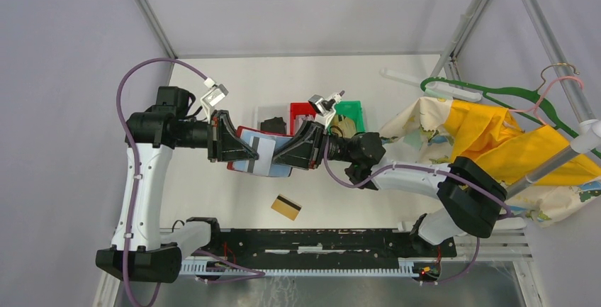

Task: Take the credit cards out of the card holder
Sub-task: Remove the credit card from the card holder.

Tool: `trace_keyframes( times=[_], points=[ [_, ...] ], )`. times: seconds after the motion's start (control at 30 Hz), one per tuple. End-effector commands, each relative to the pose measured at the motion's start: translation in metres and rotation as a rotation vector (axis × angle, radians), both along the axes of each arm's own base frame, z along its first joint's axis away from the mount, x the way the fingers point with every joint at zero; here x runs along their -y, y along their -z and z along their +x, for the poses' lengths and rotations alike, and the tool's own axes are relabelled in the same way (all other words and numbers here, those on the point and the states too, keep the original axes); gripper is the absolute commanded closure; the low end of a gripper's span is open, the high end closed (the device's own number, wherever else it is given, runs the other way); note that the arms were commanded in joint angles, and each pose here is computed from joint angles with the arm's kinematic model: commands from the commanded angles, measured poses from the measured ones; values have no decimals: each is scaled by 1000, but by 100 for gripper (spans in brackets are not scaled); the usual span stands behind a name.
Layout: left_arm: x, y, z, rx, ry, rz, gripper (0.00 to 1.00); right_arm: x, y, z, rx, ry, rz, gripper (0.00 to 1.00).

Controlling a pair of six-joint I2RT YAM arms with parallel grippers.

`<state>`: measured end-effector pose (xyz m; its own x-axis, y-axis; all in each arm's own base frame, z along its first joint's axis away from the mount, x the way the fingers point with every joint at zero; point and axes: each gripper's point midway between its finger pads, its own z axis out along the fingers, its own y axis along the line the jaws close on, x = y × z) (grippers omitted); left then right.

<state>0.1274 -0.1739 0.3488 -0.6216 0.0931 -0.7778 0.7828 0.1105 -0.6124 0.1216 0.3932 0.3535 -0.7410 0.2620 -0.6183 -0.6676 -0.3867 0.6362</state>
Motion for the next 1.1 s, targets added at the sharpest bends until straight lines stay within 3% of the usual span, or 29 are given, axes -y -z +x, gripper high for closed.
trace_keyframes(
  times=[0.0,0.17,0.3,0.57,0.67,0.87,1.07],
  points=[
    [0,-8,-2,45,3,-13,91,3,-35,-7,68,-28,89,72],
    [-2,-1,1,46,-11,19,81,-5,-31,-5,56,-30,72,84],
    [-3,3,3,43,-21,42,72,-4,-29,-6,56,-34,77,100],
    [-1,-10,-3,67,-4,2,65,8,-17,-8,41,-6,78,100],
    [1,-15,-5,59,7,-27,68,11,-15,-9,35,-4,81,100],
    [2,-19,-5,40,17,-53,91,21,-15,-10,29,14,106,100],
    [2,-23,-5,41,20,-62,95,26,-17,-10,29,20,121,99]
  ],
)
